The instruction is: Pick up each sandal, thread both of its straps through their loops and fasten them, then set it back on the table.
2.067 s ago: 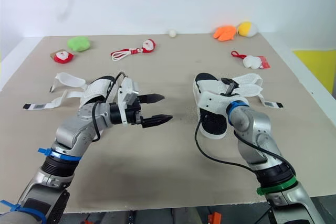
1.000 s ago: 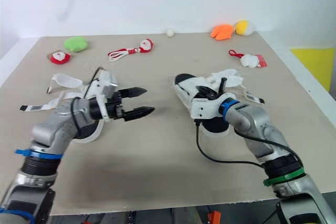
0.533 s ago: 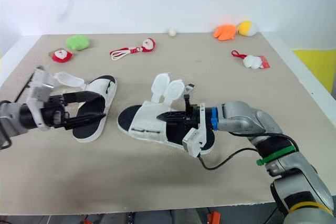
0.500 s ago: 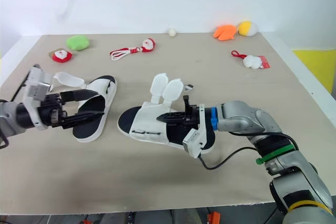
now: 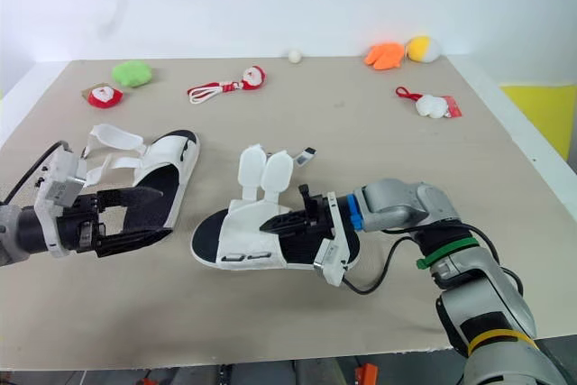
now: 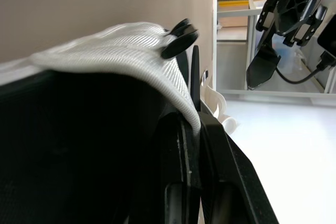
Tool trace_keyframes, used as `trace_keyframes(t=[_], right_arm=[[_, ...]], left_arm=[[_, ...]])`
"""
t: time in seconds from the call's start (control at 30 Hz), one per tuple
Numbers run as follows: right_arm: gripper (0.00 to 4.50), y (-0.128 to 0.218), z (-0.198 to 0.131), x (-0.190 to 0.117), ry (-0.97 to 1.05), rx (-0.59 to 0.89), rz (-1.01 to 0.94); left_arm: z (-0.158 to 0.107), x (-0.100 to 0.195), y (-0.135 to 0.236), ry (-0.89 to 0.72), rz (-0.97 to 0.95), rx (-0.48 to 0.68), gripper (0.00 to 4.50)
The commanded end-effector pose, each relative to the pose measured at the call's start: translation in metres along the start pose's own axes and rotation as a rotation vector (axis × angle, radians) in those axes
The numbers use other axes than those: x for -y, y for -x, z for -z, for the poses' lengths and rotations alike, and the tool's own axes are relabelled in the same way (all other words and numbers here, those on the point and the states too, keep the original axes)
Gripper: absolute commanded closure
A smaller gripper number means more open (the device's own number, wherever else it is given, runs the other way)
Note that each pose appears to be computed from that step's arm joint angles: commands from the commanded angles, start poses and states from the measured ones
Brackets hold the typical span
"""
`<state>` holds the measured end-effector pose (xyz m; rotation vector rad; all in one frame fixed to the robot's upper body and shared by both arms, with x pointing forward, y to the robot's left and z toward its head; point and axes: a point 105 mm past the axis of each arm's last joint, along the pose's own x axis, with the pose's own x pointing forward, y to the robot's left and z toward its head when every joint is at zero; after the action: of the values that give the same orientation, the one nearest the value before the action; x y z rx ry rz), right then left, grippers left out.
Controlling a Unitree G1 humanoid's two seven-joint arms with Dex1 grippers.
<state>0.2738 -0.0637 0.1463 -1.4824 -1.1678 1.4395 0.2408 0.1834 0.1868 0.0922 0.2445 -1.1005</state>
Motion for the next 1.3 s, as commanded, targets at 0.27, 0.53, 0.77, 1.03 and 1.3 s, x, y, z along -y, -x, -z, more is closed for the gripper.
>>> trace_keyframes(t=[0.27, 0.53, 0.77, 1.03, 1.3], right_arm=[[3.65, 0.004, 0.003, 0.002, -0.008, -0.012, 0.016], [0.05, 0.029, -0.001, 0.013, -0.066, -0.041, 0.04], [0.05, 0.075, 0.008, 0.011, -0.717, -0.225, -0.026], [0.0, 0.08, 0.004, 0.073, -1.585, -0.004, 0.295], [0.0, 0.065, 0.002, 0.098, -1.67, 0.09, 0.421]], left_arm=[[0.003, -0.003, -0.01, -0.073, 0.046, -0.048, 0.0], [-0.002, -0.005, -0.018, -0.101, 0.09, -0.048, 0.0], [-0.011, -0.011, -0.022, -0.169, 0.119, -0.04, 0.0], [0.003, -0.006, -0.035, -0.228, 0.169, -0.057, 2.17], [0.023, -0.011, -0.051, -0.256, 0.202, -0.111, 4.4]])
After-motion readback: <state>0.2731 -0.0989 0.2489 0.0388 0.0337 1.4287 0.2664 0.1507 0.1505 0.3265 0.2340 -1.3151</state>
